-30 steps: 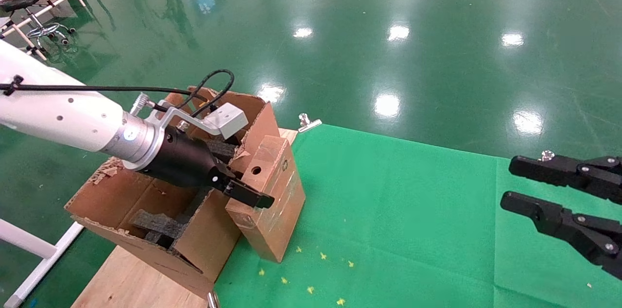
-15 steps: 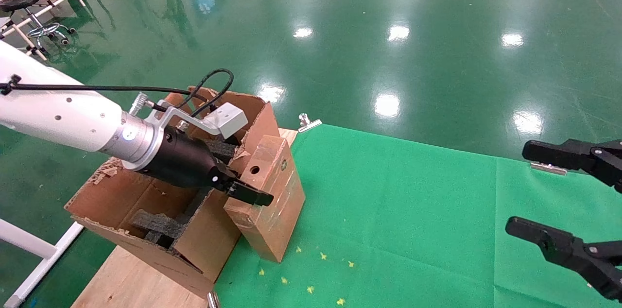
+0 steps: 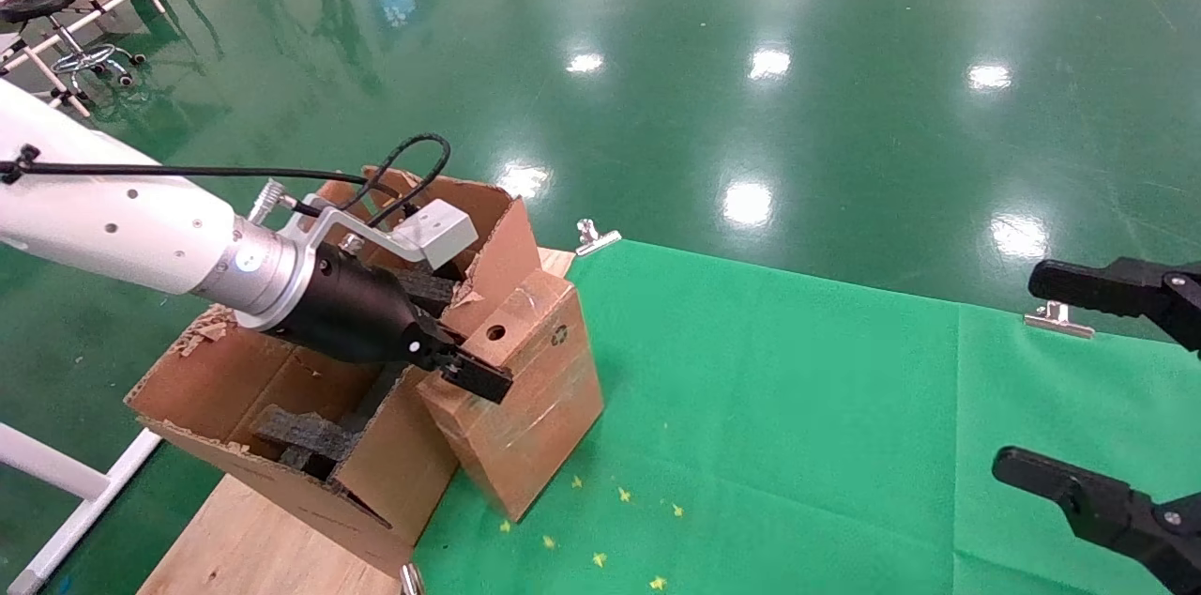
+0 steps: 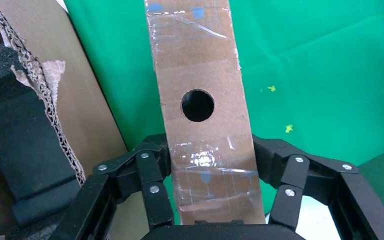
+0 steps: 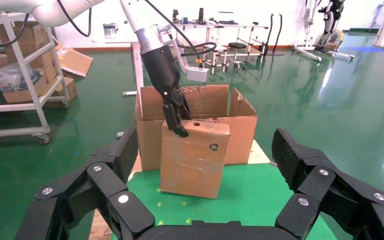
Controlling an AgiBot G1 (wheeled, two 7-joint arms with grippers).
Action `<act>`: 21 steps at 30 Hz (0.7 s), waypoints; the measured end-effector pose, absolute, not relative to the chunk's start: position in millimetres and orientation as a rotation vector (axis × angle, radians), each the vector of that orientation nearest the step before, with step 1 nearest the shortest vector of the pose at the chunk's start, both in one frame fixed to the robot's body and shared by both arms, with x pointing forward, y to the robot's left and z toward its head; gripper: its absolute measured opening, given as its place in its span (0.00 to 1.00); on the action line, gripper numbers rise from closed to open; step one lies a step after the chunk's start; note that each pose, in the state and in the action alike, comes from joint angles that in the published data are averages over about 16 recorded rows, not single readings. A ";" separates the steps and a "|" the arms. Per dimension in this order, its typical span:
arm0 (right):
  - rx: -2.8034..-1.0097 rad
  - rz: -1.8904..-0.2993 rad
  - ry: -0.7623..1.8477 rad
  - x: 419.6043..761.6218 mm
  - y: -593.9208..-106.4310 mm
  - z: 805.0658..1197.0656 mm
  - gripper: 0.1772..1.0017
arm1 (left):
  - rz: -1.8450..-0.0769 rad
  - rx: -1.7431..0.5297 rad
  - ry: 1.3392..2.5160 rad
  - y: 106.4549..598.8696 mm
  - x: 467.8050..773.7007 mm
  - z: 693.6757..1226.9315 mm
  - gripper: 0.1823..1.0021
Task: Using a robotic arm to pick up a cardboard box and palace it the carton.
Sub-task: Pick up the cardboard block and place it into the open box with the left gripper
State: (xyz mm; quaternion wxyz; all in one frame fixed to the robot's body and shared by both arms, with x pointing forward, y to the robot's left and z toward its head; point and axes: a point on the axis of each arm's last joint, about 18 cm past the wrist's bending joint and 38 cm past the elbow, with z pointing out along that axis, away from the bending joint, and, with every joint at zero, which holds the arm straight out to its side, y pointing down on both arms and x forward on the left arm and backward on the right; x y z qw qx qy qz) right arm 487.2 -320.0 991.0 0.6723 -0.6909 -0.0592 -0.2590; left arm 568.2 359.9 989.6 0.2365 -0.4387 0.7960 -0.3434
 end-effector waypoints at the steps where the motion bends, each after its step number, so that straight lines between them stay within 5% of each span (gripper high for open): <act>1: -1.556 -0.583 -0.133 487.2 -320.0 991.0 0.92 | -0.957 -1.196 2.176 359.9 567.4 993.3 0.29; 11: -1.556 -0.583 -0.133 487.2 -320.0 991.0 0.99 | -1.216 -1.057 1.990 377.5 548.2 1075.9 0.17; 21: -1.556 -0.583 -0.133 487.2 -320.0 991.0 1.00 | -1.275 -1.014 1.681 461.3 521.1 1148.5 0.14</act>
